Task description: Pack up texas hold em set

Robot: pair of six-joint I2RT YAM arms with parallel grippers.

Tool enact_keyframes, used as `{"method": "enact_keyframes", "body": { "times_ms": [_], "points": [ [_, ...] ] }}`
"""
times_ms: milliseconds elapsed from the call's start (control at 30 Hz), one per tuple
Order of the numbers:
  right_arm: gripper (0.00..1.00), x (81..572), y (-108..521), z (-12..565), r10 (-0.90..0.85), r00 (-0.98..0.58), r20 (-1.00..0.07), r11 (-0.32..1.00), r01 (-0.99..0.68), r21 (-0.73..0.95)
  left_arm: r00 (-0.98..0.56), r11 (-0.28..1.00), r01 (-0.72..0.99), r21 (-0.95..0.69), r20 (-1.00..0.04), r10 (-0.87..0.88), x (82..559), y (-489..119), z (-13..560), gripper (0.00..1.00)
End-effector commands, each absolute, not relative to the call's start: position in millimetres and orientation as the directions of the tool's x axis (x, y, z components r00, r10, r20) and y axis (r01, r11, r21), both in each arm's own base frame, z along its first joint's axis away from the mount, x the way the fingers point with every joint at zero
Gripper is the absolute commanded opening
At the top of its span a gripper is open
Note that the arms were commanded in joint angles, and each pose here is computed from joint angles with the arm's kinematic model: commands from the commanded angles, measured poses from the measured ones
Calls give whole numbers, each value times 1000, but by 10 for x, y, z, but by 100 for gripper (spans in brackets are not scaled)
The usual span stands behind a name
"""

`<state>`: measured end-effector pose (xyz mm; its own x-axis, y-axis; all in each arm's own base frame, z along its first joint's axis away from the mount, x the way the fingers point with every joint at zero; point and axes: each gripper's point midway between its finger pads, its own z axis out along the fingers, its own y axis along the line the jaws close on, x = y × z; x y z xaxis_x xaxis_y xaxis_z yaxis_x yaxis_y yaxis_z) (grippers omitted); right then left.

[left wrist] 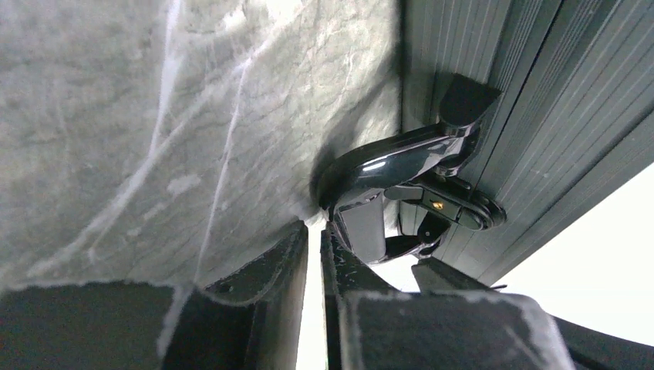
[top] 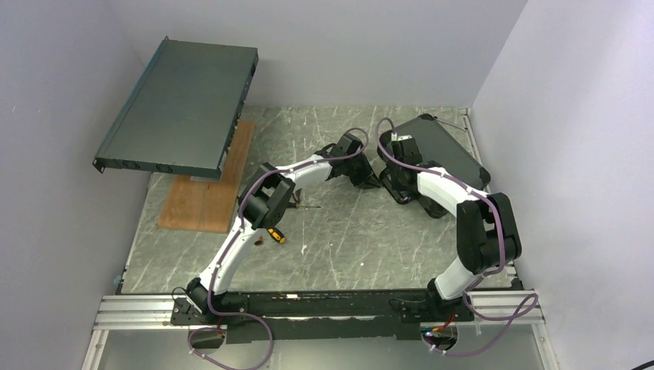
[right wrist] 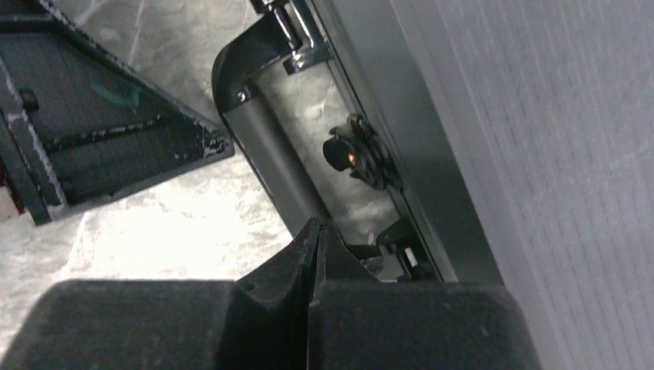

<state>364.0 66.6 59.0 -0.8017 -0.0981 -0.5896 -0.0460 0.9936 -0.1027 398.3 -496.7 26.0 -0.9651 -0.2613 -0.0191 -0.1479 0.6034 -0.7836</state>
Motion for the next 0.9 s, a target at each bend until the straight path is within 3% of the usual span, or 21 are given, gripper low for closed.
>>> {"method": "enact_keyframes", "body": {
  "times_ms": [0, 167, 600, 733, 867],
  "points": [
    [0, 3873, 630, 655, -131, -777, -616, 987, -47, -151, -974, 676, -124, -726, -40, -221, 3880, -4803, 2, 20],
    [0, 3945, 580, 571, -149, -782, -605, 981, -41, -188, -972, 693, 9, -721, -170, -165, 3872, -4704, 348, 23],
    [0, 4027, 514, 171, -210, -830, -518, 961, -77, -266, -923, 611, 224, -759, -367, -117, 3422, -4279, 1551, 27],
    [0, 3952, 629, 399, -177, -844, -506, 971, -65, -231, -918, 576, 297, -761, -395, -48, 3139, -4192, 1731, 29],
    [0, 3866, 761, 728, -162, -812, -560, 981, -73, -178, -898, 544, 383, -747, -438, 31, 2796, -4070, 1763, 33]
  ]
}}
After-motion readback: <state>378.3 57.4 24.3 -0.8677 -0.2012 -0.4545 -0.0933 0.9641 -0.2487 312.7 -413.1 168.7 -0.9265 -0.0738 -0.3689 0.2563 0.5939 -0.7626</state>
